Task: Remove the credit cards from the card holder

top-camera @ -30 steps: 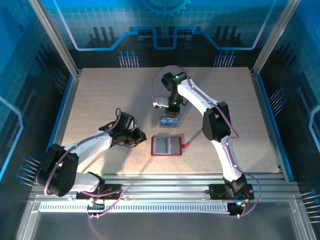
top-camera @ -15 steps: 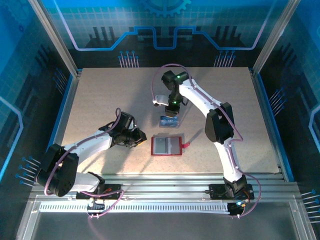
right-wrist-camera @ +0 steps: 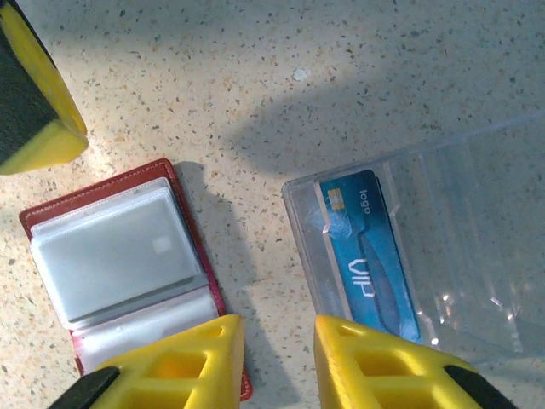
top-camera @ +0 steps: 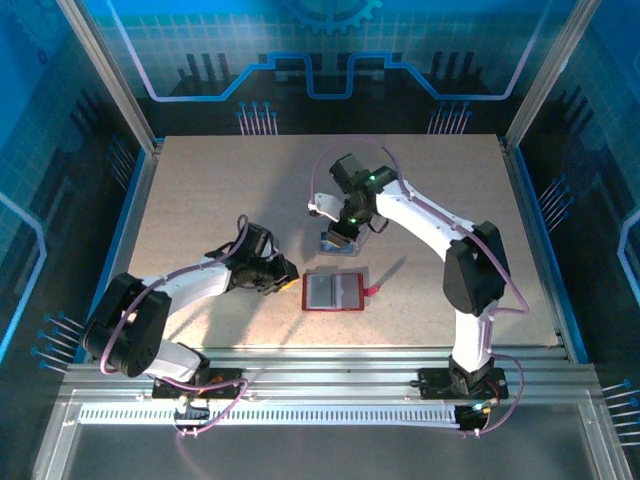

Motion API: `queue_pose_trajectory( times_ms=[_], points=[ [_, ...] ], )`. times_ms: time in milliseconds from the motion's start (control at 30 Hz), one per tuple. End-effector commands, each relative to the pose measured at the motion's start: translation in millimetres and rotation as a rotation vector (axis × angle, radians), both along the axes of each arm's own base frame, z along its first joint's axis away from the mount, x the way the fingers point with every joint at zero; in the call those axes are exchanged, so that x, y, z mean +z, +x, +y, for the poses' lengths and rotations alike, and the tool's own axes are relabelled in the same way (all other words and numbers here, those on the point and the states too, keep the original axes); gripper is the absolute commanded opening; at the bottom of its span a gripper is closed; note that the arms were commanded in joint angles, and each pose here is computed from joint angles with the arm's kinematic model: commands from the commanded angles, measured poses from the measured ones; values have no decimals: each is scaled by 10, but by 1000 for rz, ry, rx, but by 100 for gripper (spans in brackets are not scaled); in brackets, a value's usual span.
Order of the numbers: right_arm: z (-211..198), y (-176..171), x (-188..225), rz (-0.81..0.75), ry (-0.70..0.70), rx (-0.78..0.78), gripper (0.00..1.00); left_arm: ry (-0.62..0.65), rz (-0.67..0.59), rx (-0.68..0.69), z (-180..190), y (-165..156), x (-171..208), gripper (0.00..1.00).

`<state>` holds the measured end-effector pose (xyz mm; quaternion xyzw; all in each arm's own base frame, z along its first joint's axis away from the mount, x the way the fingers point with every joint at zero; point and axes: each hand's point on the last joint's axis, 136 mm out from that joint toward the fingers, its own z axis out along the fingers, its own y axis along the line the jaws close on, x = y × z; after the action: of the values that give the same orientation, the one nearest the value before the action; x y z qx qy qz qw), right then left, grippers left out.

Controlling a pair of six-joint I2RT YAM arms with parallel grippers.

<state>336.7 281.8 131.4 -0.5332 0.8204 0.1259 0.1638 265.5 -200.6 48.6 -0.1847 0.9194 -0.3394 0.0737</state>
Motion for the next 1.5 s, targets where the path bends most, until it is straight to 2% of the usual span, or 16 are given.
queue_pose_trajectory(
  times_ms=[0, 233, 567, 733, 867, 1000, 1267, 1467],
  points=[
    [162, 0, 195, -23, 145, -157, 30, -38, -1, -13, -82, 52, 43, 20],
    [242, -218, 242, 32, 322, -359, 31, -48, 10, -33, -169, 65, -3, 19],
    [310, -542, 105, 232, 535, -594, 27, -47, 32, -62, -286, 5, -93, 15],
    [247, -640, -121, 388, 514, -748, 25, -18, 49, -54, -246, -27, -154, 9],
    [341, -760, -220, 503, 565, -746, 25, -8, 64, -55, -233, -46, -211, 7],
    [395, -845, -382, 613, 542, -758, 25, -1, 80, -55, -229, -63, -263, 7],
    [432, -887, -561, 675, 523, -785, 26, 8, 88, -57, -222, -73, -287, 6],
    [404, -939, -734, 713, 468, -815, 32, 16, 90, -57, -215, -65, -301, 5]
  ],
)
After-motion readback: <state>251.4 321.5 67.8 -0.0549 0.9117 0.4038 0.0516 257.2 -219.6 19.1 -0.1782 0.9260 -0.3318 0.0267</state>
